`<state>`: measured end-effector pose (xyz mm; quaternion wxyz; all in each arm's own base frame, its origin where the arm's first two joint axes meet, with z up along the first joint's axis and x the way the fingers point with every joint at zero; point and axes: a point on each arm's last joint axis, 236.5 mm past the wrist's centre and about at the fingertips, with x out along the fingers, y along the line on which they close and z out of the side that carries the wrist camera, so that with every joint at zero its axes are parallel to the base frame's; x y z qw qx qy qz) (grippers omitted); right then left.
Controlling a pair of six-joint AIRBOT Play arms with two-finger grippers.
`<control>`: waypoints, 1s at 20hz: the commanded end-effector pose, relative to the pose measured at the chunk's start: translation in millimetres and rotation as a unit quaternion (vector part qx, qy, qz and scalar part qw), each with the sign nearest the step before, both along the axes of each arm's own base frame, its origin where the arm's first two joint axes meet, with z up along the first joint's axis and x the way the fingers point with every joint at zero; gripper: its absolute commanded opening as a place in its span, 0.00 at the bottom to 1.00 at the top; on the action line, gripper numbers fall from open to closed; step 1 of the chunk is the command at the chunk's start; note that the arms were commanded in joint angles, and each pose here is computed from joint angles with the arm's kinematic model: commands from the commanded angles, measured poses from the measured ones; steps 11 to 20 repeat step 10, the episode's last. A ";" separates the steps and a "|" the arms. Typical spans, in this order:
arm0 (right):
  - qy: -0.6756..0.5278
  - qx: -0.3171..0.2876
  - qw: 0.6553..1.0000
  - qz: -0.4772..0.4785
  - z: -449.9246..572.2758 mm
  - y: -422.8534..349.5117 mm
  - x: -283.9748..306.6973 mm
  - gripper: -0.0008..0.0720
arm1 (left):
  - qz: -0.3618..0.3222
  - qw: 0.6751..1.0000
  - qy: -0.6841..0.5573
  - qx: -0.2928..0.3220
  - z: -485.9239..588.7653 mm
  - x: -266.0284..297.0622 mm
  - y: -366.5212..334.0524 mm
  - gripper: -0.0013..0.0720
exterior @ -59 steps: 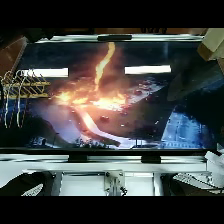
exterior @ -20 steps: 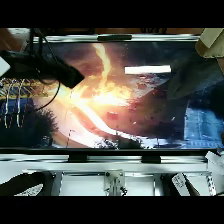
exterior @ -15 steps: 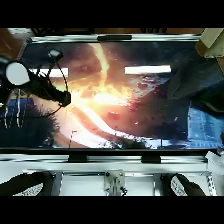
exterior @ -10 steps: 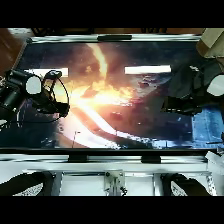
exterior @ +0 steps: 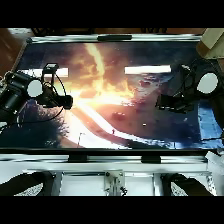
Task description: Fold the shirts.
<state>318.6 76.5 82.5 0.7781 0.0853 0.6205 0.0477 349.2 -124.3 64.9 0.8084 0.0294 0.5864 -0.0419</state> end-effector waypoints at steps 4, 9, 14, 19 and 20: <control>-0.002 0.003 1.000 0.000 0.3 2.1 1.3 0.93 | 0.000 1.000 -0.018 -0.007 2.9 7.9 -3.2 0.83; -0.002 0.003 1.000 0.000 0.3 2.1 1.4 0.93 | -0.001 0.999 -0.031 -0.012 5.2 13.5 -5.8 0.83; -0.002 0.003 1.000 0.000 0.3 2.1 1.3 0.93 | -0.002 0.999 -0.035 -0.014 5.9 15.1 -6.5 0.83; -0.002 0.003 1.000 0.000 0.3 2.1 1.3 0.93 | -0.002 0.999 -0.035 -0.014 5.9 15.1 -6.5 0.83; -0.002 0.003 1.000 0.000 0.3 2.1 1.3 0.93 | -0.002 0.999 -0.035 -0.014 5.9 15.1 -6.5 0.83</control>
